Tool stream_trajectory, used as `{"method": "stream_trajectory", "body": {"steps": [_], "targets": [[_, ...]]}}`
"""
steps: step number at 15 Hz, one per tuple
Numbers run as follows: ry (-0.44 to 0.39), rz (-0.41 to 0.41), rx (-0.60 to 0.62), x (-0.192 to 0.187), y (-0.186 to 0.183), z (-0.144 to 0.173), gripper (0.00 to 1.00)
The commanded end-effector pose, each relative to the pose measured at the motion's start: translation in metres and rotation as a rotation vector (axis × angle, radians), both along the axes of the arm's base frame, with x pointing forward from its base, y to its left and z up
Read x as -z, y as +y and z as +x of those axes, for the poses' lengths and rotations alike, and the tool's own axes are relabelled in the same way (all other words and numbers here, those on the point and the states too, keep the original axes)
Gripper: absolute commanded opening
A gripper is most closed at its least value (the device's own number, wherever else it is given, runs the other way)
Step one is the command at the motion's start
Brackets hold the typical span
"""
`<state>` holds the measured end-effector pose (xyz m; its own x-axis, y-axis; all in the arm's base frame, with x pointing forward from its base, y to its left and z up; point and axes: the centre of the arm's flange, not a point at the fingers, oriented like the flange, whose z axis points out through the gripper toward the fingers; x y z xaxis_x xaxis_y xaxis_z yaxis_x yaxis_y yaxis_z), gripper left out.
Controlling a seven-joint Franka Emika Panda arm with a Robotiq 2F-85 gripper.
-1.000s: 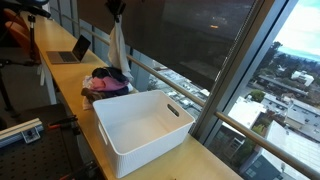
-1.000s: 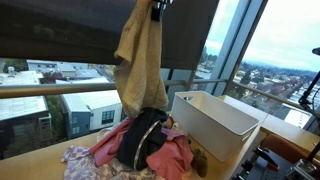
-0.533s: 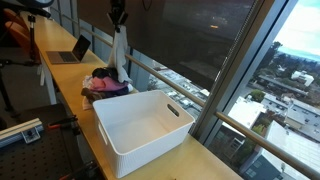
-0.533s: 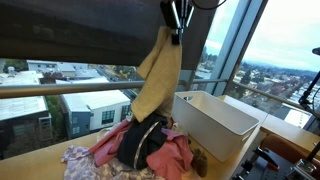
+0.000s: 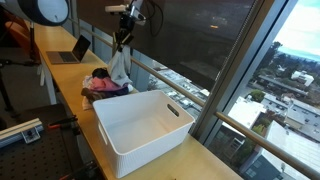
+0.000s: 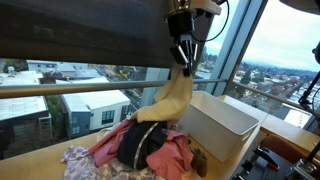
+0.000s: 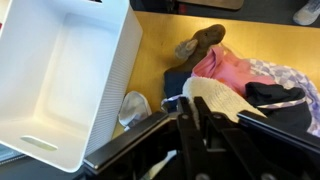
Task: Remove the items from the storage container and put them on the left side of the table.
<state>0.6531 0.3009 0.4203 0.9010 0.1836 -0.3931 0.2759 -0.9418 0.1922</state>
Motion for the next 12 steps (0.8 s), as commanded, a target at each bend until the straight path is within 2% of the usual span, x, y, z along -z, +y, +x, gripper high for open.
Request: {"method": "stream_trajectory", "body": {"steps": [1, 8, 9, 12], "targets": [[0.053, 0.011, 0.041, 0.046, -0.050, -0.046, 0.44], [0.105, -0.013, 0.165, 0.102, -0.120, -0.015, 0.95], [0.096, -0.008, 0.187, 0.106, -0.135, -0.010, 0.99], [0.085, 0.026, 0.250, 0.116, -0.183, 0.004, 1.00]]}}
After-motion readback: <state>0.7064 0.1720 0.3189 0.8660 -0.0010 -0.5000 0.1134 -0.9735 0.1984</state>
